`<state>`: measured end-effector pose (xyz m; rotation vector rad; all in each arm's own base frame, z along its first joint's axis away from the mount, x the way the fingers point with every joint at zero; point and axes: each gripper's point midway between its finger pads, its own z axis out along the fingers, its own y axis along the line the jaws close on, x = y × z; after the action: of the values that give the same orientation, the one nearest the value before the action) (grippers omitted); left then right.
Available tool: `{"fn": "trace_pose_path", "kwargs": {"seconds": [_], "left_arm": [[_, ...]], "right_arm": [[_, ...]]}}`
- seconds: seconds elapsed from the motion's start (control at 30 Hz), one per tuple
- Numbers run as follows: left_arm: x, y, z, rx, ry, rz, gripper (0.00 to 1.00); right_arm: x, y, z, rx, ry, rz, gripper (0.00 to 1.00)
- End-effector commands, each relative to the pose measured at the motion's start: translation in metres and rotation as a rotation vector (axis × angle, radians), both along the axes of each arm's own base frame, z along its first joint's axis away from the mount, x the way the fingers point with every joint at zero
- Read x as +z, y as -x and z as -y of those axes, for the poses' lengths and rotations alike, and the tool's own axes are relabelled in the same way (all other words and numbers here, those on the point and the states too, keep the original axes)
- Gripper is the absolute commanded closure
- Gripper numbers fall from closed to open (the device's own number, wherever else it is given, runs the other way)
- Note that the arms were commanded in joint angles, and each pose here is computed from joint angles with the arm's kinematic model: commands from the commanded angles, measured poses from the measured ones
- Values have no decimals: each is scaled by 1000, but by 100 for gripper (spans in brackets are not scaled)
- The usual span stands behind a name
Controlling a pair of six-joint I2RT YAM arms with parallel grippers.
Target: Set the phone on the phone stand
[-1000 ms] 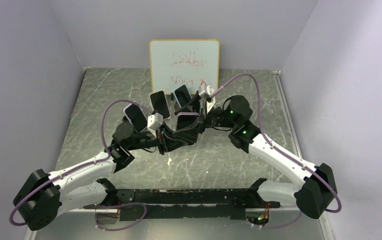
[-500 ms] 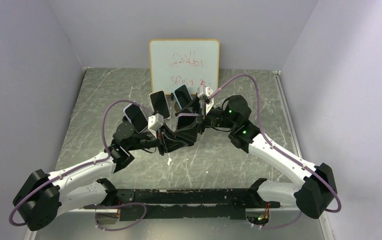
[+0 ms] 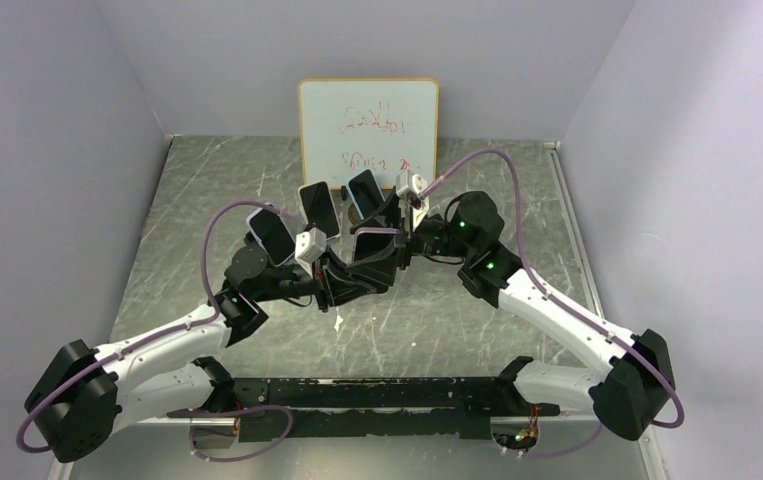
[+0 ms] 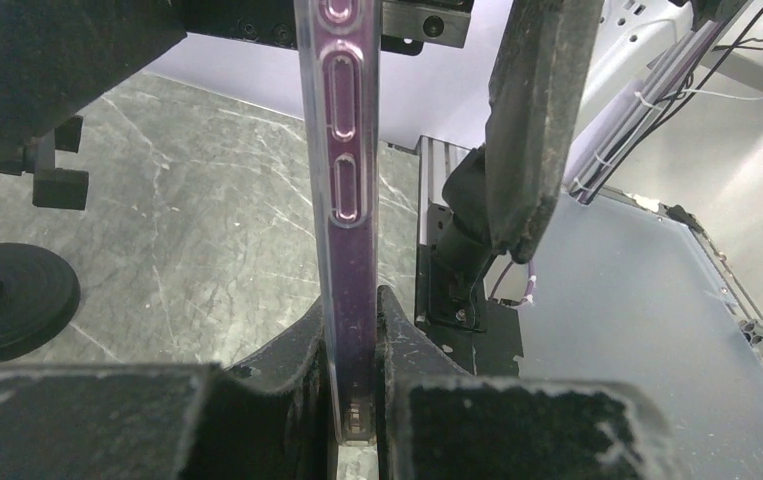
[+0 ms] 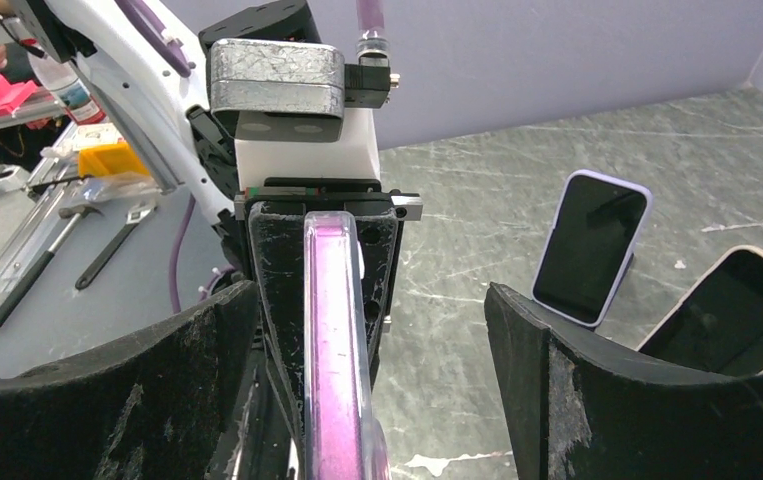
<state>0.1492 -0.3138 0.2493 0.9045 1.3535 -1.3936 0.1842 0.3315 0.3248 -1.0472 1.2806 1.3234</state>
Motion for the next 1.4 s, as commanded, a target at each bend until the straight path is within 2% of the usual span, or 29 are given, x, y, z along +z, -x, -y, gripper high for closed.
{"fn": "trace_pose_path", "kwargs": {"seconds": [0.0, 0.17, 0.2, 0.23, 0.3, 0.33, 0.4, 0.7, 1.03, 1.1, 1.37], "left_arm": [[21, -2, -3, 27, 59, 83, 95], [25, -2, -5, 34, 74, 90, 95], [27, -2, -6, 35, 79, 93, 95], [28, -2, -7, 35, 82, 95, 95], [30, -1, -7, 33, 88, 102, 95], [31, 0, -7, 34, 91, 103, 95], [32, 0, -8, 34, 94, 106, 95], [33, 1, -7, 23, 97, 107, 95], [29, -1, -5, 21, 91, 99, 95], [27, -2, -5, 23, 89, 94, 95], [27, -2, -5, 20, 89, 94, 95]], "right_arm": [[38, 10, 11, 10, -64, 70, 100], [42, 9, 22, -19, -51, 97, 100], [40, 9, 24, -22, -40, 101, 88], [39, 8, 26, -33, -32, 103, 68], [35, 7, 29, -46, -23, 107, 38], [34, 6, 30, -50, -25, 111, 28], [33, 7, 30, -42, -30, 108, 23], [27, 0, 17, 12, -41, 66, 29], [38, 3, 16, 37, -56, 92, 66], [41, 5, 16, 42, -60, 98, 79], [47, 7, 16, 55, -76, 105, 81]]}}
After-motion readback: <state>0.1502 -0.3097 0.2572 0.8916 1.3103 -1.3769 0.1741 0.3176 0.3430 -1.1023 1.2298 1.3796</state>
